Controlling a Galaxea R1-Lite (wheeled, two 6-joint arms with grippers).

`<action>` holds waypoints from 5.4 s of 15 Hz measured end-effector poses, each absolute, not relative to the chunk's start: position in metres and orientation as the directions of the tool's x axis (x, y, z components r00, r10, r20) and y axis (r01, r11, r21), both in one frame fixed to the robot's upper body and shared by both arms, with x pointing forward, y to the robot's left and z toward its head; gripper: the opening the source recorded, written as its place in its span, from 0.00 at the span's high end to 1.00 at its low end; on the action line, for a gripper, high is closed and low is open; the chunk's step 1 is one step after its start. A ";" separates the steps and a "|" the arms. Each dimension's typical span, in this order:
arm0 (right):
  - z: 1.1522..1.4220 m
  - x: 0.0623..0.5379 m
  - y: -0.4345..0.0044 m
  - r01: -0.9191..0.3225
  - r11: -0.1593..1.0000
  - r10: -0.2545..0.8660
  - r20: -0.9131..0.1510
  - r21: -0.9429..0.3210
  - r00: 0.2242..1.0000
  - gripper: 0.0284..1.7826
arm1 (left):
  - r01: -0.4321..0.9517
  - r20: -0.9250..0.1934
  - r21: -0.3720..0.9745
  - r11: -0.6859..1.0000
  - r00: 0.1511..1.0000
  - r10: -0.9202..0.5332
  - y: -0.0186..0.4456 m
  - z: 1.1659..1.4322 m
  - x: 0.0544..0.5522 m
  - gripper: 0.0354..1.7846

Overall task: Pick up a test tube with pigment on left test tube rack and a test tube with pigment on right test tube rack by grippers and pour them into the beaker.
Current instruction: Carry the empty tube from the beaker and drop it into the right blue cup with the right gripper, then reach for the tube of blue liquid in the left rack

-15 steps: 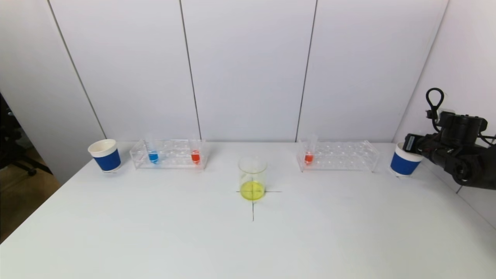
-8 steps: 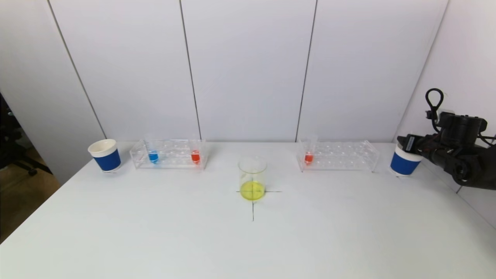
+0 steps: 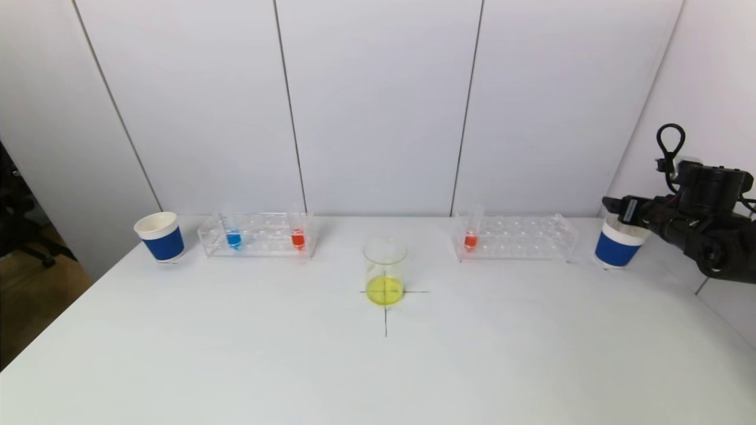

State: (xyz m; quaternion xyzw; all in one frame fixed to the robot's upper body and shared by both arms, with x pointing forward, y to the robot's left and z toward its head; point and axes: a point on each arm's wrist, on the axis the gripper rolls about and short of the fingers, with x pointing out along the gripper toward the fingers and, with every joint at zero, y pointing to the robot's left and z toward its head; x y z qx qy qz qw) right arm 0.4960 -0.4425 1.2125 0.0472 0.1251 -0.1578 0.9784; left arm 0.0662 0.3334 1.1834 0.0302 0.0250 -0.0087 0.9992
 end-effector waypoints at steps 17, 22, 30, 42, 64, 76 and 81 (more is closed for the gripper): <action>1.323 0.432 -0.388 0.148 0.987 -0.142 -0.077 0.065 0.987 0.01 | 0.019 -0.050 0.060 0.998 0.999 -0.016 0.333 1.183 0.066 0.01; 1.358 0.376 -0.349 0.037 0.997 -0.035 -0.032 0.062 0.999 0.01 | 0.019 -0.050 0.060 0.998 0.999 -0.016 0.333 1.183 0.066 0.01; 1.378 0.279 -0.333 0.000 1.000 -0.001 0.078 0.010 0.997 0.01 | 0.019 -0.050 0.060 0.998 0.999 -0.016 0.333 1.183 0.066 0.01; 1.350 0.158 -0.338 0.096 0.995 -0.090 0.163 -0.030 0.982 0.01 | 0.019 -0.050 0.060 0.998 0.999 -0.016 0.333 1.183 0.066 0.01; 1.241 0.049 -0.336 -0.011 0.998 0.023 0.225 -0.055 0.974 0.01 | 0.019 -0.050 0.060 0.998 0.999 -0.016 0.333 1.183 0.066 0.01; 1.199 0.068 -0.336 -0.032 0.998 0.042 0.158 -0.063 0.987 0.01 | 0.020 -0.050 0.060 0.998 0.999 -0.017 0.333 1.183 0.066 0.01; 1.184 0.069 -0.336 -0.032 0.998 0.033 0.013 -0.055 0.999 0.01 | 0.019 -0.050 0.060 0.998 0.999 -0.016 0.333 1.183 0.066 0.01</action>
